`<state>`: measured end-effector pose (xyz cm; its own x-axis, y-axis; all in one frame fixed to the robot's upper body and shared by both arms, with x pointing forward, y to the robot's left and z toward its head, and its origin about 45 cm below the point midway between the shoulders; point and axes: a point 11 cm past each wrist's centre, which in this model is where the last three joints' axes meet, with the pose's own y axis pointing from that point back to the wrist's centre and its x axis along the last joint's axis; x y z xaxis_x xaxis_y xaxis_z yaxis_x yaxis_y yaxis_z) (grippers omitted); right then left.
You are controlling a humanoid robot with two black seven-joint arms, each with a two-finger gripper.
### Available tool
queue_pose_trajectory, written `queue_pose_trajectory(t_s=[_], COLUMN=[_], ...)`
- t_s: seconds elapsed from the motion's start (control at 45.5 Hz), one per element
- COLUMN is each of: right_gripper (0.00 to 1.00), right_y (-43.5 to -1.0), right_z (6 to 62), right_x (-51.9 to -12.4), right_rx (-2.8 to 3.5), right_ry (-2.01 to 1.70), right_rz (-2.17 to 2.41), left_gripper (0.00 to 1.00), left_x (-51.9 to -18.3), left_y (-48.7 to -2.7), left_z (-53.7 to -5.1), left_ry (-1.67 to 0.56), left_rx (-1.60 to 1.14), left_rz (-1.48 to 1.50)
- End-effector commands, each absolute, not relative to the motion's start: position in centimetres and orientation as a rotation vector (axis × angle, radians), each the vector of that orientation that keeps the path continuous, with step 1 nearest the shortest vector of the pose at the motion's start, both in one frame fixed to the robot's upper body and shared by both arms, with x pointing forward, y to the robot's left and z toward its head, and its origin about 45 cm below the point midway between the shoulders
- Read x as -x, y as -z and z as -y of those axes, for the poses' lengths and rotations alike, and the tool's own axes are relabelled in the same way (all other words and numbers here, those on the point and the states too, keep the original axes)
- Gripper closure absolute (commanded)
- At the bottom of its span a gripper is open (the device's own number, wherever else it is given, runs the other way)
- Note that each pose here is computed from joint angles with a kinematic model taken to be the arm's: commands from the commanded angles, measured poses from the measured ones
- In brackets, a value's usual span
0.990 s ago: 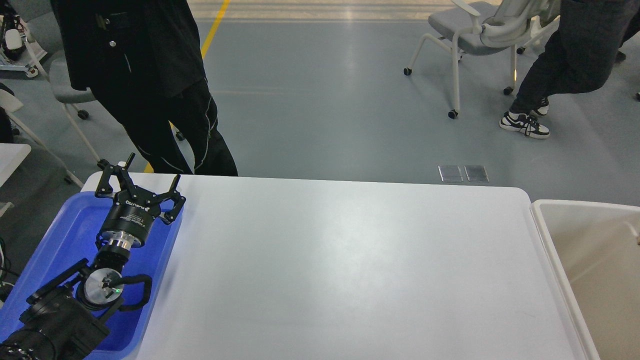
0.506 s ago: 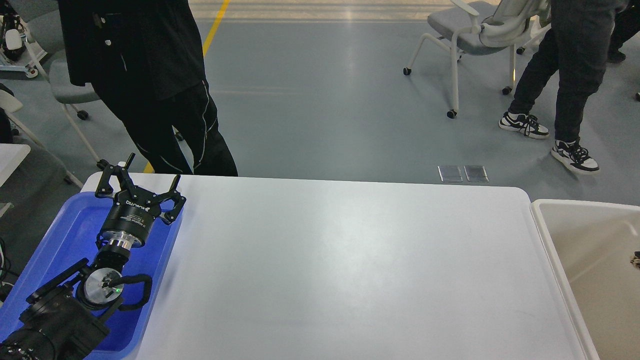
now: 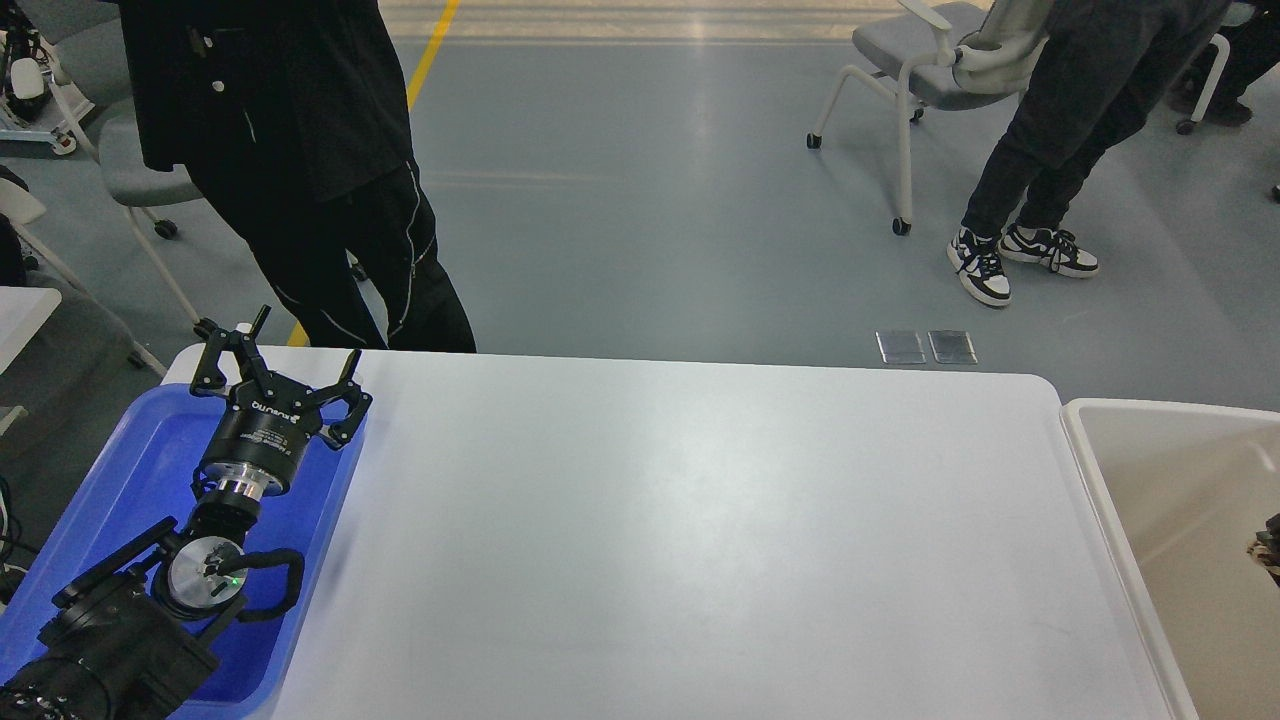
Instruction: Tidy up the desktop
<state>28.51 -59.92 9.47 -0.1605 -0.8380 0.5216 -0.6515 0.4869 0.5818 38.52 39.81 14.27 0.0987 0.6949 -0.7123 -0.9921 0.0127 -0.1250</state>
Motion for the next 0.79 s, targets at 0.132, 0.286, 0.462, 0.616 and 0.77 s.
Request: queue_pose_trajectory(t_s=[0.132, 0.286, 0.462, 0.616, 0.77], right_gripper=[0.00, 0.00, 0.00, 0.00, 0.00], right_y=[-9.3, -8.8, -8.7, -8.8, -9.8], right_z=[61.1, 60.3, 60.6, 60.6, 61.0], right_x=[-27.2, -27.4, -26.9, -27.1, -27.7], right_rx=[-1.101, -1.092, -1.083, -1.082, -1.091], right_ry=[0.215, 0.218, 0.225, 0.231, 0.263], right_rz=[1.911, 1.930, 1.929, 1.955, 2.070], left_gripper=[0.00, 0.00, 0.00, 0.00, 0.00], left_x=[-38.5, -38.5, -38.5, -38.5, -38.5], left_y=[-14.3, -14.3, -14.3, -14.3, -14.3], left_z=[-39.8, -39.8, -39.8, -39.8, -39.8], left_ry=[-1.414, -1.416, -1.415, -1.416, -1.416], left_rx=[0.707, 0.708, 0.709, 0.708, 0.708], left_rz=[-0.533, -0.532, -0.532, -0.532, -0.532])
